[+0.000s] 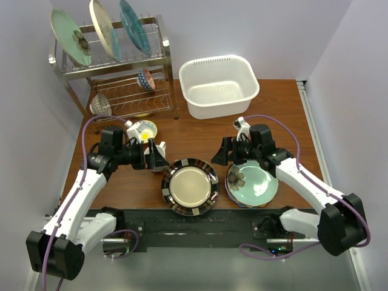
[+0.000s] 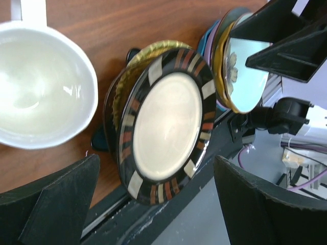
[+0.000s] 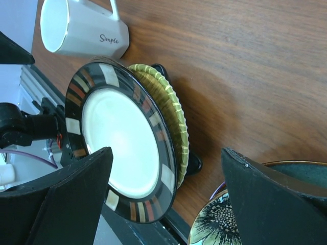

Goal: Place the plates into the plastic bin on the countertop
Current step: Pick up the plate from the corner of the board.

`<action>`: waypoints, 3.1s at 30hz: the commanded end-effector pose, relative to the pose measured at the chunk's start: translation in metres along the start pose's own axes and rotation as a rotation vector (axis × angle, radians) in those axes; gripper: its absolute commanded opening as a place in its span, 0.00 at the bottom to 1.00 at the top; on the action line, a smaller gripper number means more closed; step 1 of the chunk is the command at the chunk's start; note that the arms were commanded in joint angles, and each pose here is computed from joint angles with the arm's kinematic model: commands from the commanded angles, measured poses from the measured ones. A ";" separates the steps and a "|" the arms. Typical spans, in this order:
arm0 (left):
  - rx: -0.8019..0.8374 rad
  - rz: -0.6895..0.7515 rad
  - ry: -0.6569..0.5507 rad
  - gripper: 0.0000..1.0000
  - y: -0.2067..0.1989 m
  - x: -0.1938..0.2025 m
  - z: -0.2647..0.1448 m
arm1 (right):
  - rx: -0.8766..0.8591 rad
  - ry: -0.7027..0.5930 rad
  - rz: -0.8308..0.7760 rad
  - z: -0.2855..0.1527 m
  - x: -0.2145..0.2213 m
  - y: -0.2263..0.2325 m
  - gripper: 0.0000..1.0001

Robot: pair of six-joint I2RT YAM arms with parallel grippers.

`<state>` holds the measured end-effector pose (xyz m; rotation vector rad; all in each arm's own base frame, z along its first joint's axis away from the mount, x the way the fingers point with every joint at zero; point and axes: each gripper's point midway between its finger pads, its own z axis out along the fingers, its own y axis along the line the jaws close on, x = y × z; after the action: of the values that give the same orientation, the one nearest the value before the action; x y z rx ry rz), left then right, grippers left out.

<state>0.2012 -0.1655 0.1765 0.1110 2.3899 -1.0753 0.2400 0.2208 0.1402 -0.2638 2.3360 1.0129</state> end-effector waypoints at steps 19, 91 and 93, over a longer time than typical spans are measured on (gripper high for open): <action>-0.020 -0.090 0.181 0.59 0.027 0.062 0.014 | -0.071 0.163 0.009 0.024 0.032 0.002 0.80; 0.298 -0.085 -0.138 0.00 -0.054 0.007 0.016 | -0.455 0.143 0.068 0.014 0.041 0.061 0.67; 0.304 -0.078 -0.150 0.00 -0.056 0.005 0.013 | -0.458 0.139 0.066 0.012 0.040 0.062 0.67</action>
<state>0.1761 -0.1965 0.1399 -0.0866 2.3604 -1.2564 0.2098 0.2572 0.1046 -0.2892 2.3557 1.3985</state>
